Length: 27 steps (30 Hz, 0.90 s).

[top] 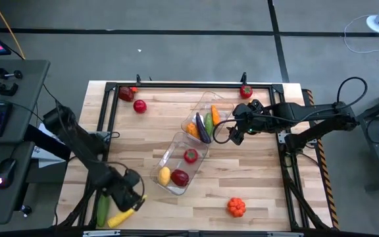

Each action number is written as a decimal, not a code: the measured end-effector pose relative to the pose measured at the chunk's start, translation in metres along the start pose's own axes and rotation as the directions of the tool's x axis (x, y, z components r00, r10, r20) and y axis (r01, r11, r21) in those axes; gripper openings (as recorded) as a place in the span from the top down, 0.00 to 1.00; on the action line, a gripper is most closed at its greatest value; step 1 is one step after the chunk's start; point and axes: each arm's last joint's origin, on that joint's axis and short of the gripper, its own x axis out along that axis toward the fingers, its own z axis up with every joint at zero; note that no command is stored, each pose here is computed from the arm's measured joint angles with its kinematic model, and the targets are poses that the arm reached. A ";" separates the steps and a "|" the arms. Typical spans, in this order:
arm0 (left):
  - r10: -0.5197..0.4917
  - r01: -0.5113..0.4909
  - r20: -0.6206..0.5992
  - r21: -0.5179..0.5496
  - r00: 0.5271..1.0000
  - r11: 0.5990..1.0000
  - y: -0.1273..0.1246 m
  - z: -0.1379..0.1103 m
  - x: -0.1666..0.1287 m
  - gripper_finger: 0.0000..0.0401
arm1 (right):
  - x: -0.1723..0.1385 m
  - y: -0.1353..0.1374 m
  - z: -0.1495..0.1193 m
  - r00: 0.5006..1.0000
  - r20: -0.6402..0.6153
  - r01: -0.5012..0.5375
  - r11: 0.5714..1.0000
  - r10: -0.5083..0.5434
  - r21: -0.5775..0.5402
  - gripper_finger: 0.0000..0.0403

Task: Sort produce into baskets
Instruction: Put the yellow corn into the top transparent bin

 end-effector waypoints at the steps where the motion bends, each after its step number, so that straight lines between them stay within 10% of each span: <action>1: -0.003 0.003 -0.021 0.005 1.000 1.000 -0.001 -0.005 0.004 0.74 | 0.000 0.000 0.000 1.000 0.000 0.000 1.000 0.000 0.000 0.08; 15: 0.052 -0.049 -0.166 0.024 0.985 0.999 -0.003 -0.030 0.034 0.32 | 0.000 0.000 0.000 1.000 0.001 0.000 1.000 0.000 0.000 0.08; 27: 0.171 -0.162 -0.252 0.059 0.952 0.985 -0.003 -0.028 0.069 0.35 | 0.000 0.000 0.000 1.000 0.001 0.000 1.000 0.000 0.001 0.08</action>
